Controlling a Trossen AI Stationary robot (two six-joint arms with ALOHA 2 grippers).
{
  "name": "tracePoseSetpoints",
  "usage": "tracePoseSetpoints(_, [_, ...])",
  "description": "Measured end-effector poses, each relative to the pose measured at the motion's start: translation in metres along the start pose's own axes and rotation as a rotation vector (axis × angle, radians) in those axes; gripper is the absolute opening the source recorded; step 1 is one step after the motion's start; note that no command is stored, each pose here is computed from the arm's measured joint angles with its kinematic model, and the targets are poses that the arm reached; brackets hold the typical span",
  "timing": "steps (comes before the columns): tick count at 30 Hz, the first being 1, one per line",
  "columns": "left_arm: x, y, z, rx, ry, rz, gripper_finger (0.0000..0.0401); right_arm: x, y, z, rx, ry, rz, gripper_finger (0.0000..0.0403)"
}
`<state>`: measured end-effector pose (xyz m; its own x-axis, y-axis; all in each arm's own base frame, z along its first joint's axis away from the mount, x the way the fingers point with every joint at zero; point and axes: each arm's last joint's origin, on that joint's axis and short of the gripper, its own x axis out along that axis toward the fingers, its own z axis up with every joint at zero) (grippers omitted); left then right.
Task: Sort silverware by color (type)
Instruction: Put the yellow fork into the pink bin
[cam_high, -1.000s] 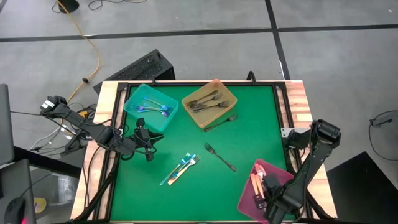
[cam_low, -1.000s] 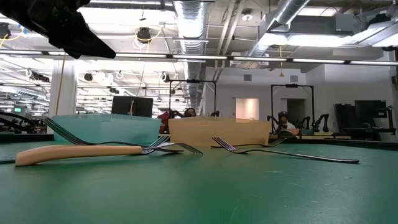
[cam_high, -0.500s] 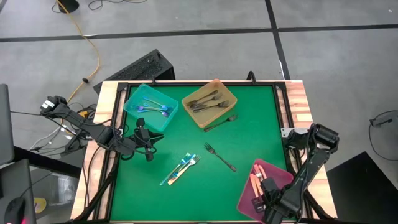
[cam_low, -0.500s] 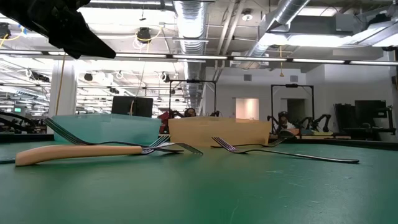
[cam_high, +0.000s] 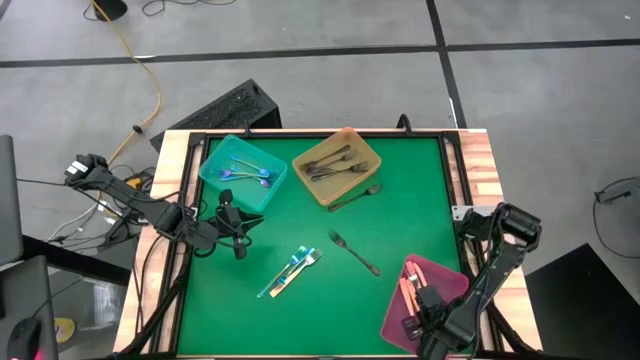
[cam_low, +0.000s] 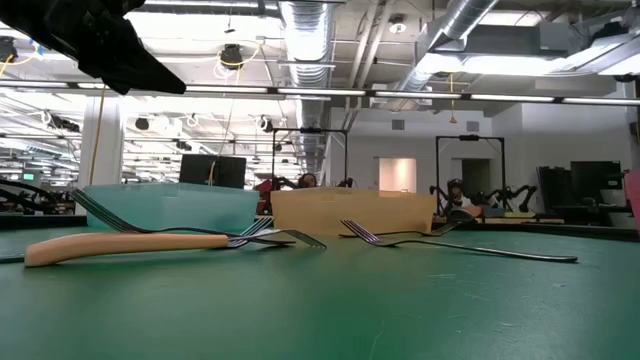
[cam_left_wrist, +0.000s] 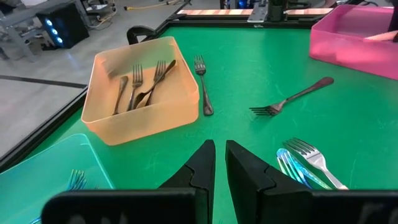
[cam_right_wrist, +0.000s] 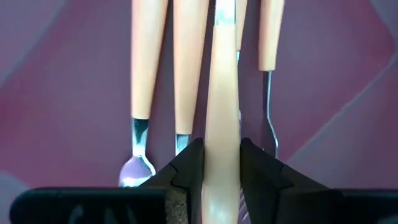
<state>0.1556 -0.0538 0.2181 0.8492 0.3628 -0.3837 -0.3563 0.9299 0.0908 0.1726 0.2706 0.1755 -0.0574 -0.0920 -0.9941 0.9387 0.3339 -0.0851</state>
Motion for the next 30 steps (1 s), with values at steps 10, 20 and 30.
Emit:
tracePoseSetpoints(10, [0.000, 0.000, 0.000, 0.002, -0.005, 0.015, 0.0025, 0.017, 0.009, -0.006, -0.056, 0.042, -0.046, 0.0114])
tracePoseSetpoints(20, [0.000, 0.001, 0.000, -0.002, -0.008, 0.021, 0.0025, 0.019, 0.011, -0.006, -0.076, 0.050, -0.040, 0.0114])
tracePoseSetpoints(30, [0.000, 0.001, 0.000, -0.003, -0.007, 0.021, 0.0025, 0.019, 0.010, -0.006, -0.084, 0.043, -0.038, 0.0158])
